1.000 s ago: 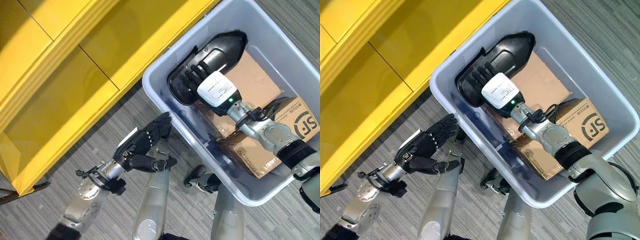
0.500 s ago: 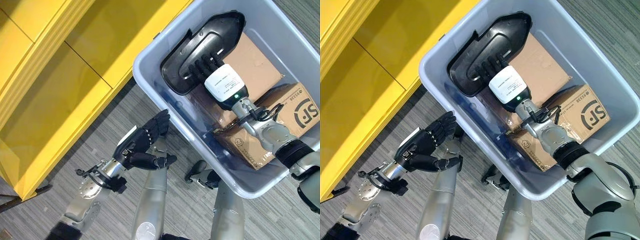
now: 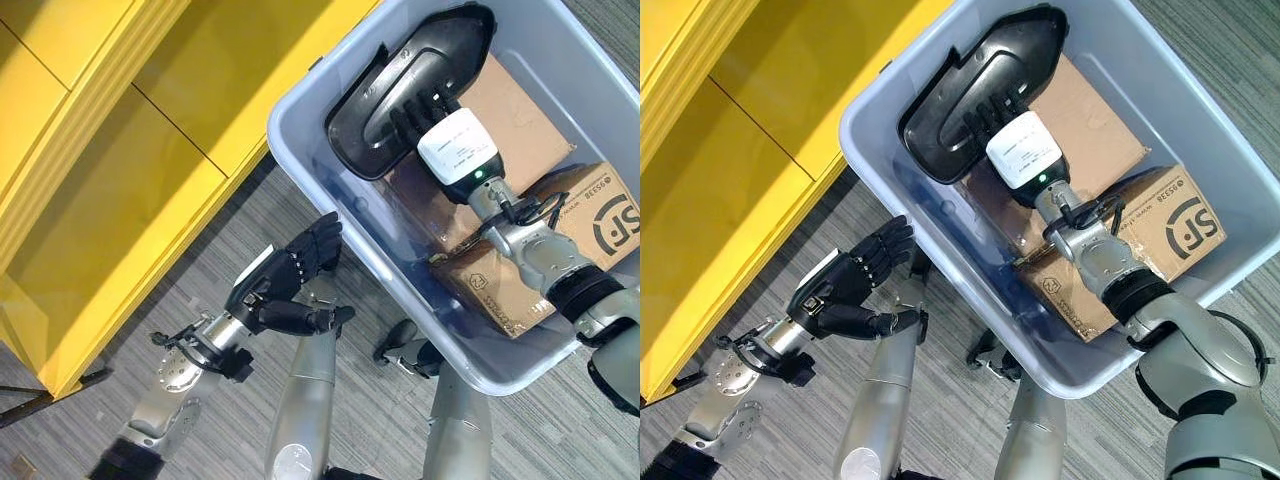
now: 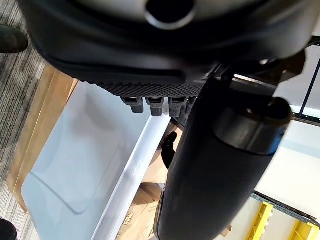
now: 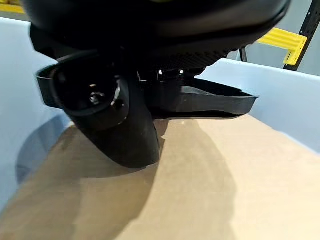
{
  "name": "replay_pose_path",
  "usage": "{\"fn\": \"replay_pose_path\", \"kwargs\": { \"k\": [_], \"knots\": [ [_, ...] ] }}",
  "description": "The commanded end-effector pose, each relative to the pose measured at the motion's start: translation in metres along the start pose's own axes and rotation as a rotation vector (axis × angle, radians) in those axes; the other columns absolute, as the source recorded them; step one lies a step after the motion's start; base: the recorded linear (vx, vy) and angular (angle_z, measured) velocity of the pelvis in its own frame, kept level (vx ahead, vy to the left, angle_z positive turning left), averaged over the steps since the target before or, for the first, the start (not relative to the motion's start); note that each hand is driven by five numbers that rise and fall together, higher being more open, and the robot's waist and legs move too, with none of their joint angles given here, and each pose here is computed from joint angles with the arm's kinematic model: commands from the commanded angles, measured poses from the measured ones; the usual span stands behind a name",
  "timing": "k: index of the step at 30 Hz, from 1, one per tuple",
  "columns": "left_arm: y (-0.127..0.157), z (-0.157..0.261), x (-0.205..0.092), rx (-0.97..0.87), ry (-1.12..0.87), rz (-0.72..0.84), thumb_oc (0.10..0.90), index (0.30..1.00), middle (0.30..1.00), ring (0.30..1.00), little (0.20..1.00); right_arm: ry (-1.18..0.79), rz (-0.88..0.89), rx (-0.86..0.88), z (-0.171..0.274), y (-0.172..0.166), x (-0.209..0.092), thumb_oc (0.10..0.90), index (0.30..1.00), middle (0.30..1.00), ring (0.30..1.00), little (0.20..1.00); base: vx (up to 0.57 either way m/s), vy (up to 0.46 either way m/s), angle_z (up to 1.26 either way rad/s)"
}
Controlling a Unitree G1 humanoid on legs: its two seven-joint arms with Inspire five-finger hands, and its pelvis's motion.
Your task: Move parts from the plastic box to the shelf.
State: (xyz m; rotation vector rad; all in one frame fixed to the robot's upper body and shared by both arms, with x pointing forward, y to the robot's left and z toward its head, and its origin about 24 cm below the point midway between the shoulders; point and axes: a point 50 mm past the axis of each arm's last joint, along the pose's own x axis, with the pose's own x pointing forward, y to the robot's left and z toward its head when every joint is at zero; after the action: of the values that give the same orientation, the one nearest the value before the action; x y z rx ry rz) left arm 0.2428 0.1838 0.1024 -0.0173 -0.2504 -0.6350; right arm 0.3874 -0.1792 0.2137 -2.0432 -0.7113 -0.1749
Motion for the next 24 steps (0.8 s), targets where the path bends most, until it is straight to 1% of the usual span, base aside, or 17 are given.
{"fn": "replay_pose_path", "kwargs": {
  "k": [1,7,12,15,24],
  "knots": [
    [-0.023,0.031,0.008,-0.010,-0.200,-0.128,0.900,1.000,1.000,1.000,1.000,0.249,-0.037,-0.167,-0.074,-0.028,0.008,0.900,1.000,1.000,1.000,1.000,0.04,0.017,0.00],
    [-0.024,0.030,0.007,-0.036,-0.192,-0.144,0.900,1.000,1.000,1.000,1.000,0.224,-0.029,-0.217,-0.079,-0.043,0.017,0.900,1.000,1.000,1.000,1.000,0.03,0.025,0.01],
    [-0.023,0.029,0.005,-0.038,-0.179,-0.147,0.900,1.000,1.000,1.000,1.000,0.140,0.124,-0.269,-0.076,-0.047,0.024,0.900,1.000,1.000,1.000,1.000,0.04,0.028,-0.01],
    [-0.020,0.029,0.001,-0.046,-0.179,-0.135,0.900,1.000,1.000,1.000,1.000,0.099,0.182,-0.292,-0.072,-0.046,0.025,0.900,1.000,1.000,1.000,1.000,0.04,0.024,0.01],
    [-0.019,0.028,-0.002,-0.045,-0.178,-0.132,0.900,1.000,1.000,1.000,1.000,0.085,0.285,-0.246,-0.069,-0.038,0.024,0.900,1.000,1.000,1.000,1.000,0.02,0.007,0.02]
  ]
}}
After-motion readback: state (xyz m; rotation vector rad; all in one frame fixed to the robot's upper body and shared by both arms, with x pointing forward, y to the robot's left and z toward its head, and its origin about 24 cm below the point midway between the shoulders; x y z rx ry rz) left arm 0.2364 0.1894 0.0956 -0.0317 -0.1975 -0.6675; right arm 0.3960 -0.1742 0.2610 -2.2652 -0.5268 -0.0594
